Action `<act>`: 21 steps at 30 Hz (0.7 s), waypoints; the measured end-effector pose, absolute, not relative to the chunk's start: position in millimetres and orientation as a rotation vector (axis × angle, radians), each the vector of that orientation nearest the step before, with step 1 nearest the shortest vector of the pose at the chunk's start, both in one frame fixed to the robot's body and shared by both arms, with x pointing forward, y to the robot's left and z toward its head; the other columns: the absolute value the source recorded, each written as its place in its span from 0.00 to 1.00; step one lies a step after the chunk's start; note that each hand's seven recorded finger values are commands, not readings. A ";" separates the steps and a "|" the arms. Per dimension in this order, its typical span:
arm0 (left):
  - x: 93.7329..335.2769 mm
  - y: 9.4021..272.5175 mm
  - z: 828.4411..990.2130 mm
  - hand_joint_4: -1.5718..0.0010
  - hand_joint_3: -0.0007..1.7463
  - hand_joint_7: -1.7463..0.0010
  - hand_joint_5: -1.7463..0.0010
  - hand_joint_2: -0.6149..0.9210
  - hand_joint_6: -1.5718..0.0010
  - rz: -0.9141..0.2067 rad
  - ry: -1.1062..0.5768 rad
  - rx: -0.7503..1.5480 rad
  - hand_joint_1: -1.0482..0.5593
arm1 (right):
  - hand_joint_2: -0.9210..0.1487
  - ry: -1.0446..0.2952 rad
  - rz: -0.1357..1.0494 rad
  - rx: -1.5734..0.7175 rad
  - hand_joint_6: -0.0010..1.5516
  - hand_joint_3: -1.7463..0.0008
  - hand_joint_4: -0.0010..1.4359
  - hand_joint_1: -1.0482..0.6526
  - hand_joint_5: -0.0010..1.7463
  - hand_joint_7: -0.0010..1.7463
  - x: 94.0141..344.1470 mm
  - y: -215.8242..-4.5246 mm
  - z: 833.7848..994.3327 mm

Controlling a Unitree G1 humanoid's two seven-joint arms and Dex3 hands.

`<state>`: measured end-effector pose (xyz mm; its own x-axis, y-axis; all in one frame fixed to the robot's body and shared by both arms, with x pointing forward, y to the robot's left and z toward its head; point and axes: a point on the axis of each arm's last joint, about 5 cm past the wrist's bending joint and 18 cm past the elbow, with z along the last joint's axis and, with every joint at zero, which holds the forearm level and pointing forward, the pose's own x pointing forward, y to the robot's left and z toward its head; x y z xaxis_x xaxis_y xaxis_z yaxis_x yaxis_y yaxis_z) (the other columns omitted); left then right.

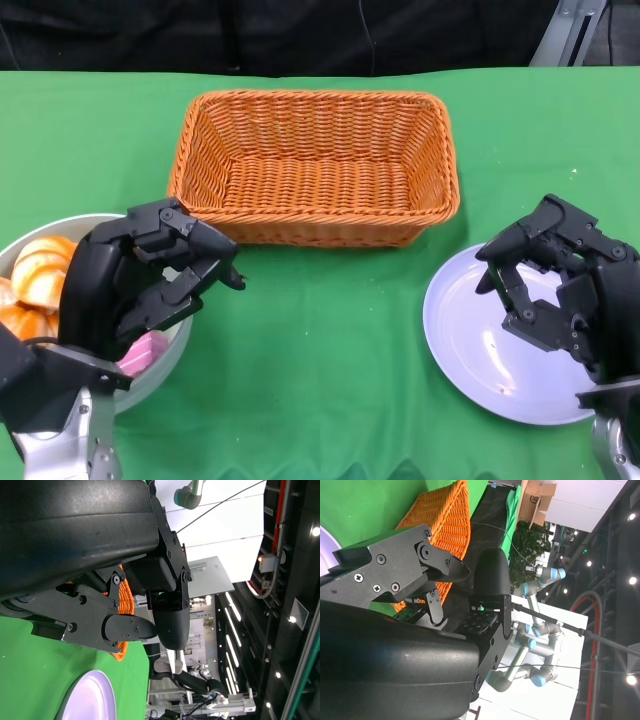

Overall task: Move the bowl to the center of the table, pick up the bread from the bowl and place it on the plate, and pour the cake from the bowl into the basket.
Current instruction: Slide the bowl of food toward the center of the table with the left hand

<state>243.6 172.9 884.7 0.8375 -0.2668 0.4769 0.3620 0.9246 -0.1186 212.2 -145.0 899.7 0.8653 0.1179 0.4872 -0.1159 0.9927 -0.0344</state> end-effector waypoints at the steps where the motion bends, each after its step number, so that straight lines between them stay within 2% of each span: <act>1: 243.3 172.6 885.7 0.46 0.19 0.55 0.24 1.00 0.37 -0.335 -0.473 -0.213 0.58 | 0.21 -0.511 0.123 -0.005 0.43 0.52 0.52 0.57 0.87 0.73 212.0 -145.0 899.9; 21: 239.7 172.1 886.9 0.47 0.19 0.54 0.22 1.00 0.39 -0.342 -0.476 -0.203 0.57 | 0.20 -0.515 0.127 -0.022 0.43 0.53 0.52 0.57 0.86 0.73 210.8 -144.7 900.8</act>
